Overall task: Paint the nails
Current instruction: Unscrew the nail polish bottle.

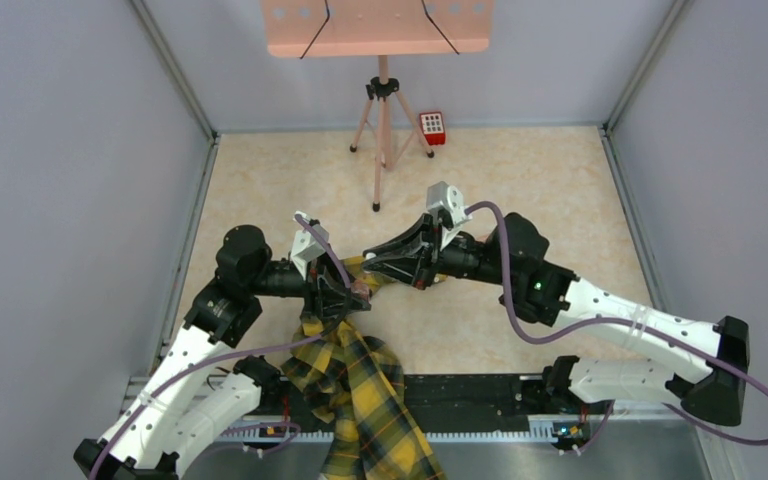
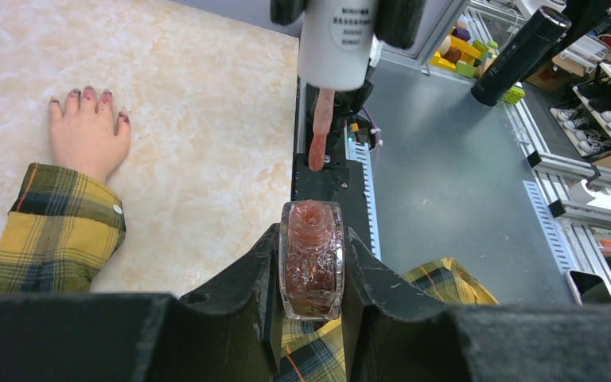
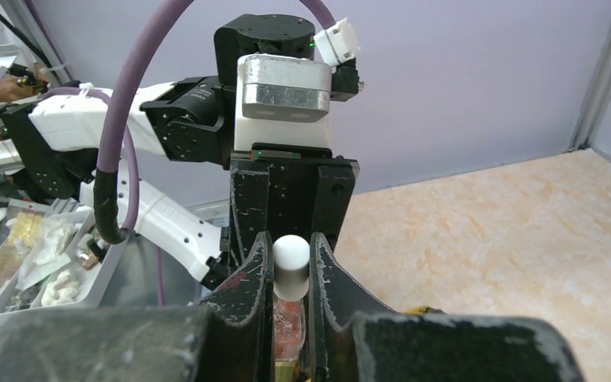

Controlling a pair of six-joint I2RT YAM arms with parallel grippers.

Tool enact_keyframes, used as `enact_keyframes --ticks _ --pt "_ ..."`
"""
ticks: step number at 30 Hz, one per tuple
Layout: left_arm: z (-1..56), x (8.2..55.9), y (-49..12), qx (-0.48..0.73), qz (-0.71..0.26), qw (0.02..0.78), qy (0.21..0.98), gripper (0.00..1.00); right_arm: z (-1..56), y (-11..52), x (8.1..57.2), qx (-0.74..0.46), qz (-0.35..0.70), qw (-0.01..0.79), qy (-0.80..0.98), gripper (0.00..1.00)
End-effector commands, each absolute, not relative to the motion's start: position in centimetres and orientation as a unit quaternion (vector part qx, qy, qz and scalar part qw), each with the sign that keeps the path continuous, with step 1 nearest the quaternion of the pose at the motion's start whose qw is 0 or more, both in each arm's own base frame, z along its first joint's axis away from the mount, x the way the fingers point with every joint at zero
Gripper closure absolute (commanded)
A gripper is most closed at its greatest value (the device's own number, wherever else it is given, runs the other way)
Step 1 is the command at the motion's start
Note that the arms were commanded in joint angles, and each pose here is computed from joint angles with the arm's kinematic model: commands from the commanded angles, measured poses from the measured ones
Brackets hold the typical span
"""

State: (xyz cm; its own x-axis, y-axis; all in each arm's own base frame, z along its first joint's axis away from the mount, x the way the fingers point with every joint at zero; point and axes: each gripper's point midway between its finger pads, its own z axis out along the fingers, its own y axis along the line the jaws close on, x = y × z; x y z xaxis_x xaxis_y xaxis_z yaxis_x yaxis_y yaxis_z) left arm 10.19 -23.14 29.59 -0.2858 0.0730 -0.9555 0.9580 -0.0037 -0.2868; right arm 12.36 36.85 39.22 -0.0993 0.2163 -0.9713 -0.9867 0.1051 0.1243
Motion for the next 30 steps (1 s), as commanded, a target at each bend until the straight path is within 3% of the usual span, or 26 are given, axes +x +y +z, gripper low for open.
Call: enact_keyframes --ticks 1,30 --pt "30.8 10.1 -23.1 0.458 -0.548 0.423 0.557 1.00 41.0 37.3 11.8 -0.387 0.574 0.554 0.464 1.00" --pt "30.8 10.2 -23.1 0.458 -0.546 0.425 0.557 1.00 39.6 38.6 11.9 -0.404 0.574 0.527 0.479 1.00"
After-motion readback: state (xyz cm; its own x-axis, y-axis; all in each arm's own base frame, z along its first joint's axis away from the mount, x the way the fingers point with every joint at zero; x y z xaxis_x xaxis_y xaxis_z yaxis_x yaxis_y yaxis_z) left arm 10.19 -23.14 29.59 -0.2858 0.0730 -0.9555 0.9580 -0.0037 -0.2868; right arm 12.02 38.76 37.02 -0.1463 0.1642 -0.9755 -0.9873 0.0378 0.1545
